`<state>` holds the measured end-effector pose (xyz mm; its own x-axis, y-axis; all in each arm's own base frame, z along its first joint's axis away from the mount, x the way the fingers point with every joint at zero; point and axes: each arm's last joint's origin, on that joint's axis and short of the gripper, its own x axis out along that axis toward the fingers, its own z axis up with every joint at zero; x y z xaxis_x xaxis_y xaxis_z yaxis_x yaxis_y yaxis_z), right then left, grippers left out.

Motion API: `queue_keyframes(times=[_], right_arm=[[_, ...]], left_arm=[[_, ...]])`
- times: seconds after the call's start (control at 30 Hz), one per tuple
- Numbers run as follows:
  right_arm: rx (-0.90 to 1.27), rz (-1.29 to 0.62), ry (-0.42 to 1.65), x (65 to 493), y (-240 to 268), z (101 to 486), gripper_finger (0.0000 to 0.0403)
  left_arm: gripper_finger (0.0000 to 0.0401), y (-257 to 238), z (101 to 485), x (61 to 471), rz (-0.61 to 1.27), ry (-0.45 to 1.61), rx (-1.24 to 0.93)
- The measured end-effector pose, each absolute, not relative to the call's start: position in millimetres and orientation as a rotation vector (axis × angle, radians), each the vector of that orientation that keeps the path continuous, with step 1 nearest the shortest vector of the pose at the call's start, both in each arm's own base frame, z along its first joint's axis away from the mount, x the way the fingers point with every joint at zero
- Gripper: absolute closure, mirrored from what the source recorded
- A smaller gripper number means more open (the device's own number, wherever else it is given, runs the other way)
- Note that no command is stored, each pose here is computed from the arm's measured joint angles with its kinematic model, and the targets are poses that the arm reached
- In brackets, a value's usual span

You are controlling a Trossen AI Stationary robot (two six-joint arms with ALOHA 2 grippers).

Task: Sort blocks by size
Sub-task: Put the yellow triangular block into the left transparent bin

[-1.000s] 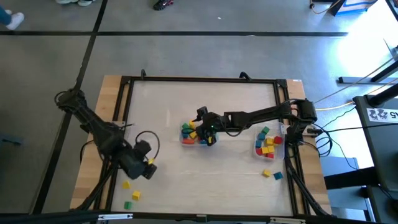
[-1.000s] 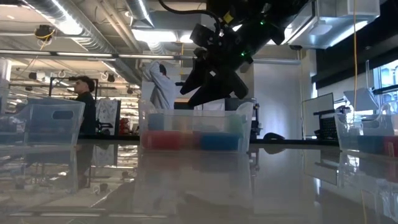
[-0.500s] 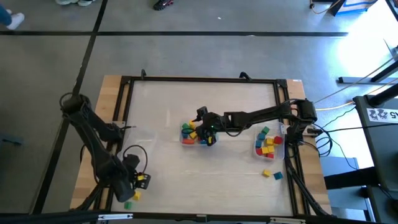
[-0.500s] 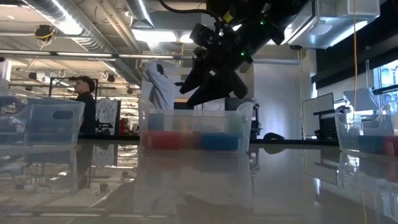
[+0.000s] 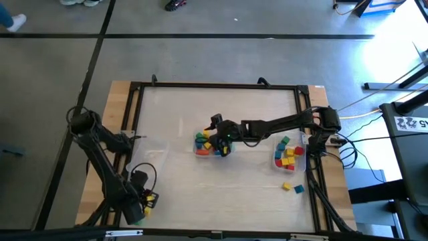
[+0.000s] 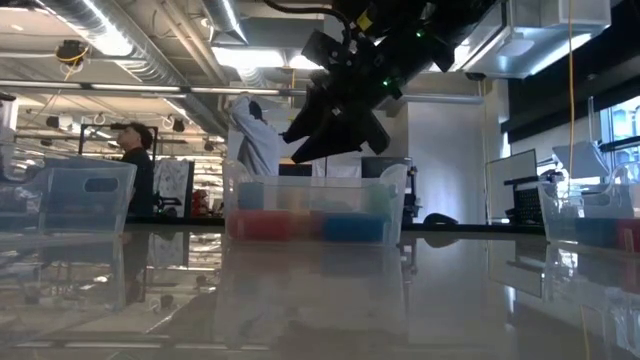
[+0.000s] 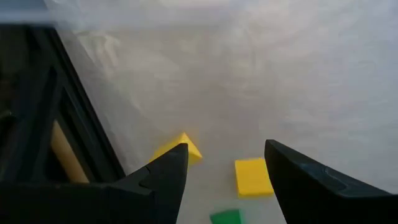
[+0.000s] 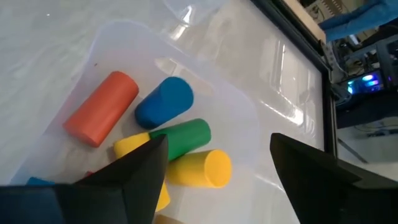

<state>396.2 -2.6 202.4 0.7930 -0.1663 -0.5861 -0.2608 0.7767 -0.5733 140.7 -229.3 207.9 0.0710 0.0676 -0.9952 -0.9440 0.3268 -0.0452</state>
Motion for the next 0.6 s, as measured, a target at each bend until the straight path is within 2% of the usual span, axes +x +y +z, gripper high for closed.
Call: queue_keyframes(times=[0.13, 0.33, 0.6], right_arm=[[-0.695, 0.057, 0.668, 396.1, -2.6, 202.4, 0.0116], [-0.695, 0.058, 0.672, 395.8, -2.6, 202.0, 0.0116], [-0.694, 0.06, 0.671, 395.9, -2.5, 202.0, 0.0116]], left_arm=[[0.0191, -234.8, 204.5, 135.8, 0.971, 1.262, -0.944], [0.0191, -238.9, 202.1, 126.4, 1.093, 1.322, -0.995], [0.0191, -242.5, 185.1, 128.7, 1.128, 1.321, -0.887]])
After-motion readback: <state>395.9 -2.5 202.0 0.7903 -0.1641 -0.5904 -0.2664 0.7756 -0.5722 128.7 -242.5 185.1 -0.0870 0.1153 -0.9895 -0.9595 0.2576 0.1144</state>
